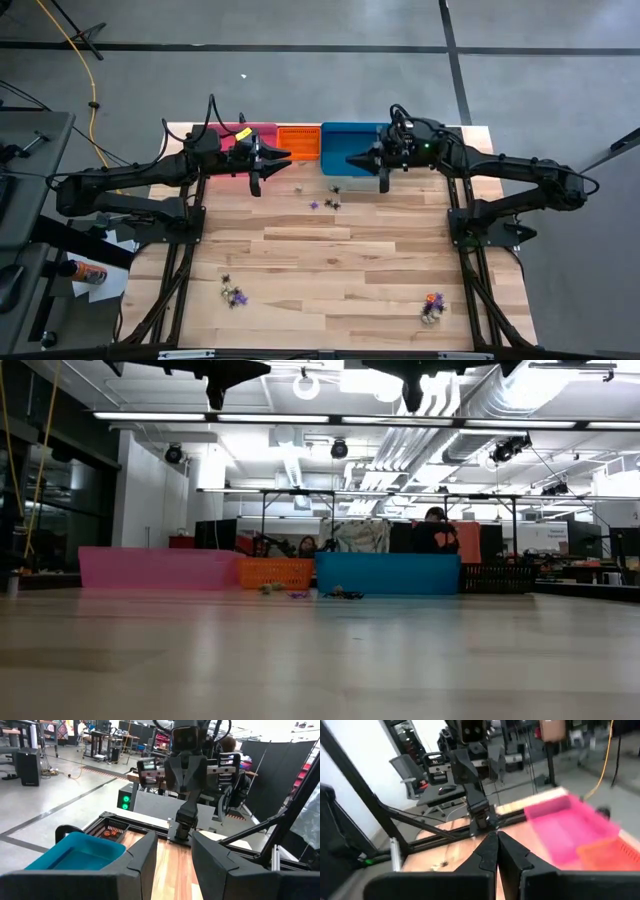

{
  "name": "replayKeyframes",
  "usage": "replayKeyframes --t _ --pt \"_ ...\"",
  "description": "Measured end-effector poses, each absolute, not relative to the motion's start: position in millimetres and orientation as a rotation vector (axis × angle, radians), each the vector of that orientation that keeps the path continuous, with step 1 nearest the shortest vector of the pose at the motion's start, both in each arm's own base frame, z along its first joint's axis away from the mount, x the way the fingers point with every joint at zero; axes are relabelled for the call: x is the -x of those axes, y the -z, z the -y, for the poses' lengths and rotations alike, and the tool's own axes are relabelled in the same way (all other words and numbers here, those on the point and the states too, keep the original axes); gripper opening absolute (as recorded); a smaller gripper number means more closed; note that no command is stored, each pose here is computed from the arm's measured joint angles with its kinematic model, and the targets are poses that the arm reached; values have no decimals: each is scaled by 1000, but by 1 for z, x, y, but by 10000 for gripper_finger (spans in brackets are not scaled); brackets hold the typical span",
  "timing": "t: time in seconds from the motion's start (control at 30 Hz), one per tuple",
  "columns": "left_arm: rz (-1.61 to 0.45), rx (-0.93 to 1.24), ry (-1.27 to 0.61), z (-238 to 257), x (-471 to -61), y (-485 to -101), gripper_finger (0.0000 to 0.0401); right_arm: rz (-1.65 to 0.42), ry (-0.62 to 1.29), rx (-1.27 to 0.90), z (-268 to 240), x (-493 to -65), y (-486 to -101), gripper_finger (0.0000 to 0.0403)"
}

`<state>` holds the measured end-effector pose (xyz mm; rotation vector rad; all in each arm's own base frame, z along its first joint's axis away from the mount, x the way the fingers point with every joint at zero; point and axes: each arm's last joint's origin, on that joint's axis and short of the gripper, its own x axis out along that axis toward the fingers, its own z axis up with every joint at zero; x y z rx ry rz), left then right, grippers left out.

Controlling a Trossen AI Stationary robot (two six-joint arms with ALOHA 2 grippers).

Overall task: Sort Halloween decoration
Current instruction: Put the orange pumpkin toy into the black bin

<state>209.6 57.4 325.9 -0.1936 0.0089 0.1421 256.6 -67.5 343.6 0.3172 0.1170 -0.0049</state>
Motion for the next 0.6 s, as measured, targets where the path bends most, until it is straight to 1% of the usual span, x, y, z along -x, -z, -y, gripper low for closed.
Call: replayKeyframes --t 0.1,0.17,0.27,0.37,0.47,0.6 --pt "-11 194 -142 -57 -210 -326 108 -204 -1 -509 62 -256 -336 9" --pt "-18 196 -143 -57 -210 -325 108 -330 -26 -631 53 -255 -325 15" --pt "-22 197 -144 -57 -210 -325 108 -589 -39 -749 26 -250 -305 31" --pt "-22 197 -144 -58 -210 -325 108 -893 1 -791 -10 -236 -285 58" --pt "-29 198 -145 -58 -210 -324 108 -1151 103 -806 -45 -215 -272 93" --pt "-47 201 -146 -58 -209 -322 108 -1336 326 -939 -83 -188 -265 141"
